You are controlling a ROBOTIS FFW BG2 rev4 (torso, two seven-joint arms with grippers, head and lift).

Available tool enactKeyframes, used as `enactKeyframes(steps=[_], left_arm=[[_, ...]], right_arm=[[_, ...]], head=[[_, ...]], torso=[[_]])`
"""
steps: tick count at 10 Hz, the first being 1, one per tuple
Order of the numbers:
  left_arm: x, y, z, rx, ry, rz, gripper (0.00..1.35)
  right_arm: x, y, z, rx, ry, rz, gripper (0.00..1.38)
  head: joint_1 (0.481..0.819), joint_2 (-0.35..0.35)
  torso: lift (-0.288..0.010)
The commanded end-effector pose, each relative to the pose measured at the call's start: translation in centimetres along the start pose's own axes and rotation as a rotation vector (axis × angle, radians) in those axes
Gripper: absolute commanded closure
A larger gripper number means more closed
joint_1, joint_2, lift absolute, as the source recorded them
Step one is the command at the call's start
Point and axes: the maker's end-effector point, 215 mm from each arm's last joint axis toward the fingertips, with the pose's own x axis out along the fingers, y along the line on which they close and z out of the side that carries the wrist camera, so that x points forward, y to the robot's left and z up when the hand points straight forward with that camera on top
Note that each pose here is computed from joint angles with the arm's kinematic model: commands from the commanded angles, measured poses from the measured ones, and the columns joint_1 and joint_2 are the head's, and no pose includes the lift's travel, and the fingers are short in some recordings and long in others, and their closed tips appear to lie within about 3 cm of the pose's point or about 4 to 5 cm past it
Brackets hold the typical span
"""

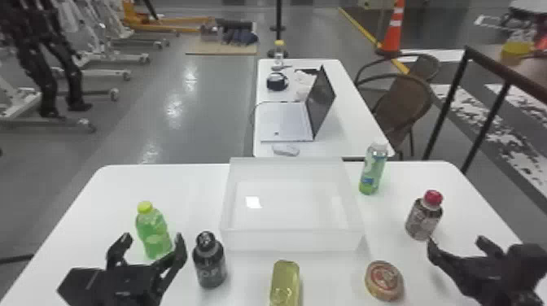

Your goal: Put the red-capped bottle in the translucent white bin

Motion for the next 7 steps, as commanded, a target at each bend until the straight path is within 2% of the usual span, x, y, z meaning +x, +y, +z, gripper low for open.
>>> enactKeyframes(steps=[1, 7], left_arm=[[-0.1, -0.1, 0.0, -0.011, -0.006, 0.002, 0.23], [-0.3, 0.2, 0.4, -0.021, -0.028, 0.009, 0.23]], right_arm=[[1.1, -0.3, -0.3, -0.008, 0.017, -0.003, 0.14], [3.0, -0.1, -2.7, 0.024, 0.083, 0.06, 0.14]], head=[[0.549, 0.0], [0.549, 0.0]], torso=[[-0.1], [-0.1]])
